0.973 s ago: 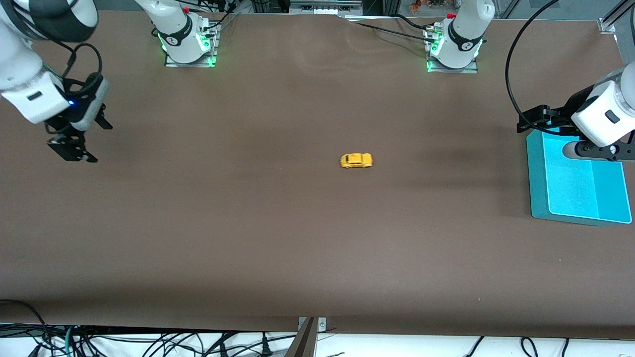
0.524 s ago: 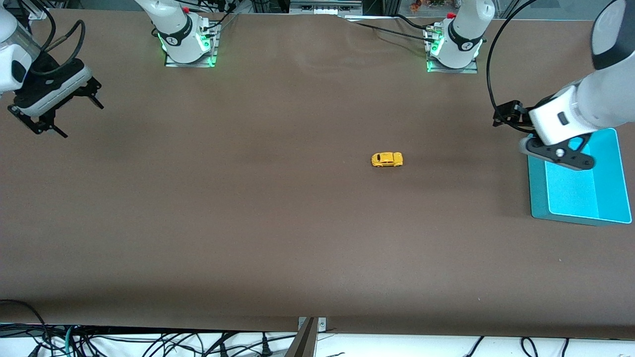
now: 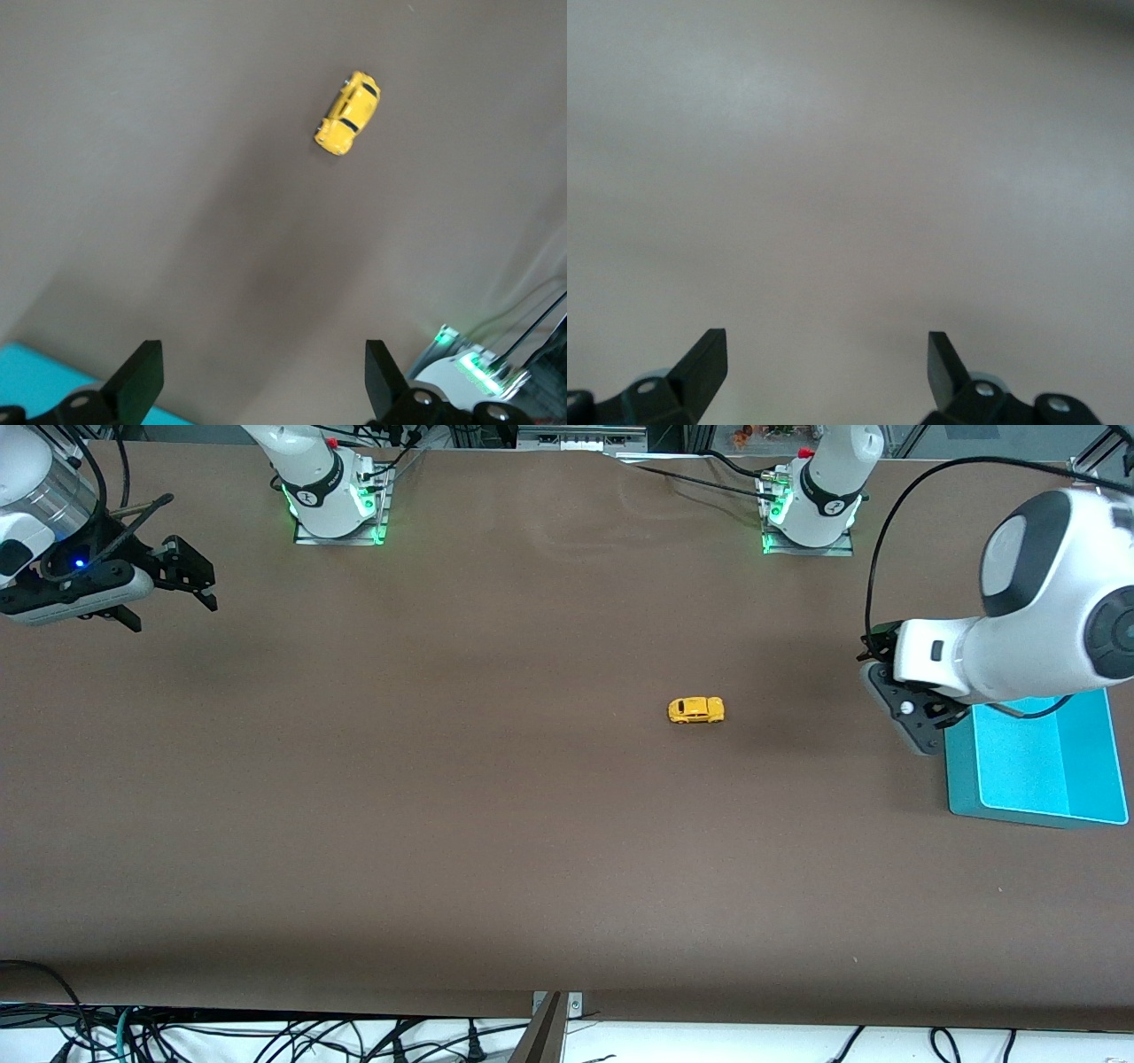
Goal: Wind and store yellow beetle car
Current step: 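Lower the left gripper over the rolled yellow car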
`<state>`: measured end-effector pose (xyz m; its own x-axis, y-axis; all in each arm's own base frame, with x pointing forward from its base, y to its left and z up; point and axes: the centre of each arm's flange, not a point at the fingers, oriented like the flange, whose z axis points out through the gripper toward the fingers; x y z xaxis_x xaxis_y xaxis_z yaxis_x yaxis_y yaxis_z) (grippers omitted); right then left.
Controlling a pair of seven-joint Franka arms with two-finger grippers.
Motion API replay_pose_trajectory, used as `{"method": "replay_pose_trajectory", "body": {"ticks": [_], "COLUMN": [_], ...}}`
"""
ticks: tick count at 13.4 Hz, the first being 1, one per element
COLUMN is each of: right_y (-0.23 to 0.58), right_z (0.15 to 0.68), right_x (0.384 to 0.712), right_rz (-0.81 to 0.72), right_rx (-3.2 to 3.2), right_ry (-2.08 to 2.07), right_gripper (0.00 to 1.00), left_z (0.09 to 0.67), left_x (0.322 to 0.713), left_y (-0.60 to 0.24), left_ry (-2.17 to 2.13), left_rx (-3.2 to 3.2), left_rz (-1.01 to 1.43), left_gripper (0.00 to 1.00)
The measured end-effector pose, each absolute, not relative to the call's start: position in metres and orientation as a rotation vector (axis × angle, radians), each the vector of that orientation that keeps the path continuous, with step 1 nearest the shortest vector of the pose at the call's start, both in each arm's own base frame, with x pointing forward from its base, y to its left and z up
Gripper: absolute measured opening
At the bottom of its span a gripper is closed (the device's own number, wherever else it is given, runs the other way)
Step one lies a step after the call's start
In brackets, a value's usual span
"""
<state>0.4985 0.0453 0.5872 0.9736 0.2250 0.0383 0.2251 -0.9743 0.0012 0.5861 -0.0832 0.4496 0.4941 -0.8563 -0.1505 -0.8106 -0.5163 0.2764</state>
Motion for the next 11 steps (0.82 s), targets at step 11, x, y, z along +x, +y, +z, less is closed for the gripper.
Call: {"method": "replay_pose_trajectory", "body": {"ticks": [11], "right_y": [0.049], "right_z": [0.579], "right_x": [0.502], "right_rz": [-0.027], "right_rx": [-3.111], "right_ry": [-0.169], "right_gripper": [1.0], "left_z": [0.276], "left_x": [0.484], "left_y": [-0.221], "left_ry": [-1.96], "left_rx": [2.319], "left_rz": [-0.025], "left_gripper": [1.0]}}
